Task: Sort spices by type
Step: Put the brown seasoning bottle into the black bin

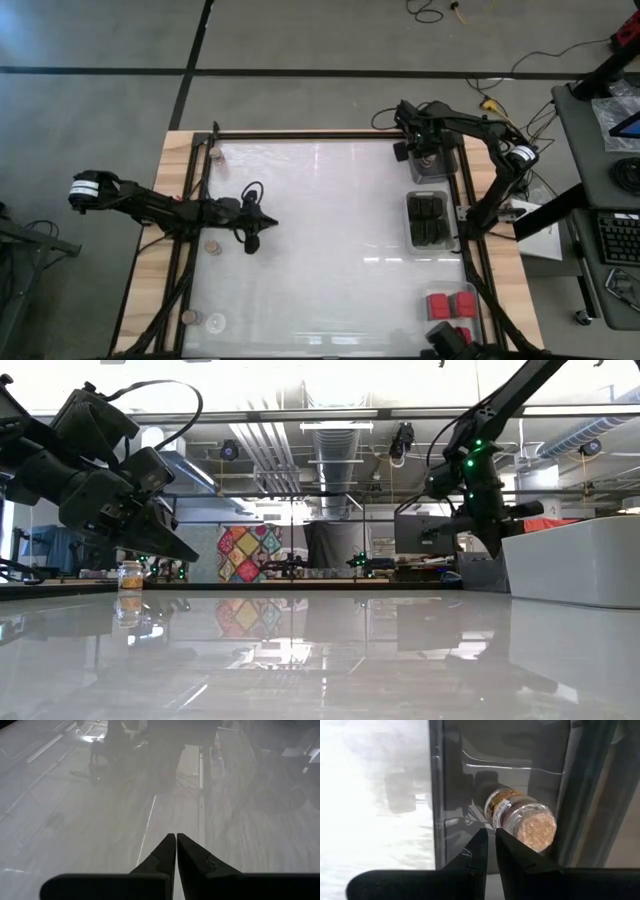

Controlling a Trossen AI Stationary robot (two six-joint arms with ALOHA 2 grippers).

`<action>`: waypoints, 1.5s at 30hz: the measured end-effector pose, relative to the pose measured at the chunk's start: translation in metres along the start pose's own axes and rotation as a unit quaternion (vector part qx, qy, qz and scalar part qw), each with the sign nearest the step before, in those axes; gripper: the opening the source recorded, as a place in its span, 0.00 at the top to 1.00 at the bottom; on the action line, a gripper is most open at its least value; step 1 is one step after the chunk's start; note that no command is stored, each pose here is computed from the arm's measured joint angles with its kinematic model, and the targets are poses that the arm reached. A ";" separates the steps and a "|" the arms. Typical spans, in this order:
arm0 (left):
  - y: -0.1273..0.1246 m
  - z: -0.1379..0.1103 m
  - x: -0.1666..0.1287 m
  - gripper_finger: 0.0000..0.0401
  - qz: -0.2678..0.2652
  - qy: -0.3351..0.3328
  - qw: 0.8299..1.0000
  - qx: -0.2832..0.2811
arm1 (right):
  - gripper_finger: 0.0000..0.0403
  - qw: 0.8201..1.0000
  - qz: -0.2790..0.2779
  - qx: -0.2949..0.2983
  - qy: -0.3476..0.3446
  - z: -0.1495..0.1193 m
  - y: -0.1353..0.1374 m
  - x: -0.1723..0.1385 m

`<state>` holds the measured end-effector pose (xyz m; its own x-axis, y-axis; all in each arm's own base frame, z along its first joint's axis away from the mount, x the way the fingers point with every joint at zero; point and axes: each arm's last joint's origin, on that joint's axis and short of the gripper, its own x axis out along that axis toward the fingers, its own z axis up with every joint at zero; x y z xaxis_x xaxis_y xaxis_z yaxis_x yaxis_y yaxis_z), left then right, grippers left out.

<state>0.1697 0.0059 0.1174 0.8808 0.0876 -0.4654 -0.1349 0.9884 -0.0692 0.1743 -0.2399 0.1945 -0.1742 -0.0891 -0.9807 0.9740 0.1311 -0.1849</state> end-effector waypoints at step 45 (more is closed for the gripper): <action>0.000 -0.003 0.000 1.00 0.002 0.017 1.000 0.001 | 0.93 0.993 -0.107 0.043 -0.033 0.015 -0.007 0.015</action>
<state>0.1682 0.0058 0.1146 0.8647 0.0867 -0.4947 -0.1368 0.9884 -0.0659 0.1672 -0.2568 0.1820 -0.3708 -0.1700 -0.9130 0.9252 0.0183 -0.3791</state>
